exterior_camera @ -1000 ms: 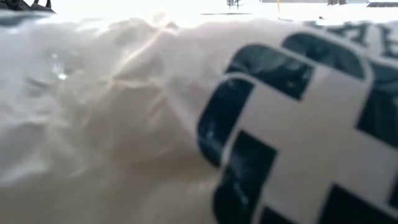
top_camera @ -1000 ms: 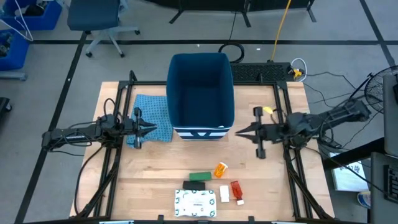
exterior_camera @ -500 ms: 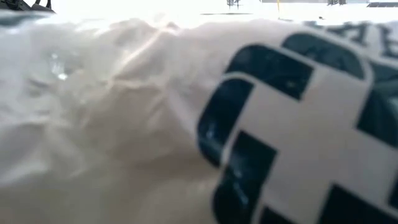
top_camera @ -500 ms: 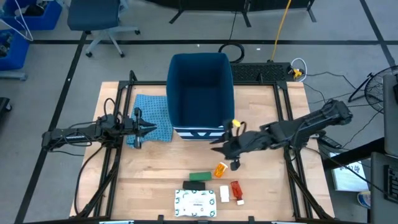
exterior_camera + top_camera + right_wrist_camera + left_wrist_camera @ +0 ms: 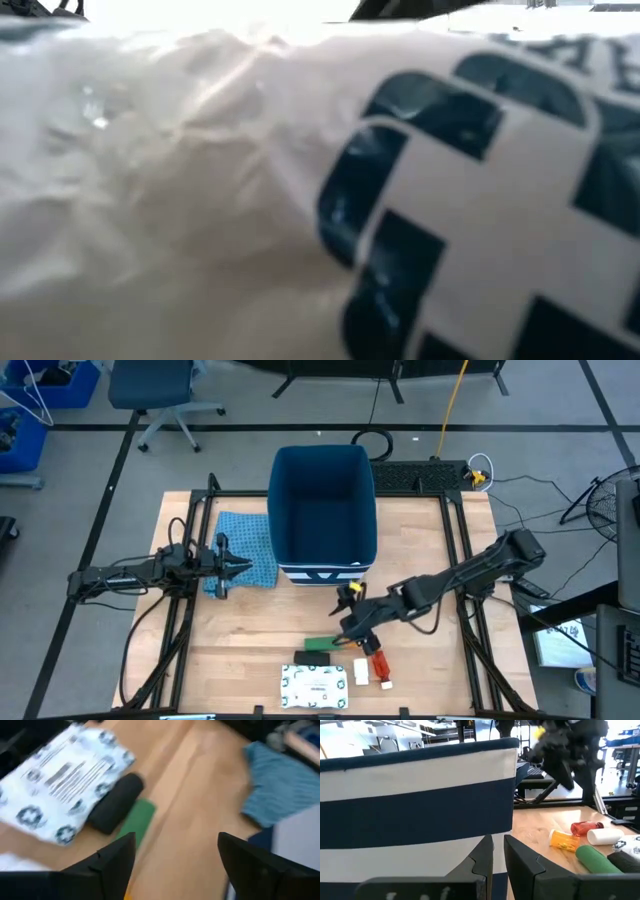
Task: Pick & place medical supplies in basket/bin
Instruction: Put the orange pill bottle into the blue bin
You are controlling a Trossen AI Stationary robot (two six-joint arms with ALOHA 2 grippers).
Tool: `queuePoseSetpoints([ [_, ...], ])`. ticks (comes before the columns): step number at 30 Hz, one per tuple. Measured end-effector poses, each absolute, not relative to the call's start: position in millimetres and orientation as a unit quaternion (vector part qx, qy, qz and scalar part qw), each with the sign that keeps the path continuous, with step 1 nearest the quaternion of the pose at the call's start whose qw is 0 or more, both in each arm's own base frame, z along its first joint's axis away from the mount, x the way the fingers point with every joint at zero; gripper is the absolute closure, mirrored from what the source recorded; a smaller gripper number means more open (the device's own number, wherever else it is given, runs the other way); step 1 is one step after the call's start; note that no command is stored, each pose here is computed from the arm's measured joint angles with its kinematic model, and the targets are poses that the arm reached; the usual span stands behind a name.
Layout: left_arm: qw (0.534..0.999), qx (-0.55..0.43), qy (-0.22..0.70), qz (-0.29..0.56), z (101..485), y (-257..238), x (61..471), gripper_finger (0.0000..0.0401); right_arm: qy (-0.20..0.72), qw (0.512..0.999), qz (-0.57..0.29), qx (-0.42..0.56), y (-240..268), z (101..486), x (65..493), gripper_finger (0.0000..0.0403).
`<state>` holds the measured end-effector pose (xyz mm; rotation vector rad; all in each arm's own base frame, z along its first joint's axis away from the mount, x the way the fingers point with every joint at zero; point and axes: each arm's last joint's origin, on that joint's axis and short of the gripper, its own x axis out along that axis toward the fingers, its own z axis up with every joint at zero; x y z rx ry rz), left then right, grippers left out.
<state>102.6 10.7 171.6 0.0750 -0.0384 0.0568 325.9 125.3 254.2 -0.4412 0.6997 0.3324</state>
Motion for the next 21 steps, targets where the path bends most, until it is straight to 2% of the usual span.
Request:
queuePoseSetpoints([
  [7,0.999,0.035,-0.017,0.028,171.1,10.7,102.6,0.035,0.391,0.855,0.205,-0.272,143.2,220.2,326.9,0.0118],
  [13,0.999,0.036,-0.017,0.028,171.1,10.7,102.6,0.035,0.463,0.812,0.21,-0.287,141.5,190.2,327.3,0.0117],
  [21,0.999,0.035,-0.017,0.028,171.1,10.7,102.6,0.035,0.507,0.776,0.229,-0.296,139.8,168.8,327.1,0.0117],
])
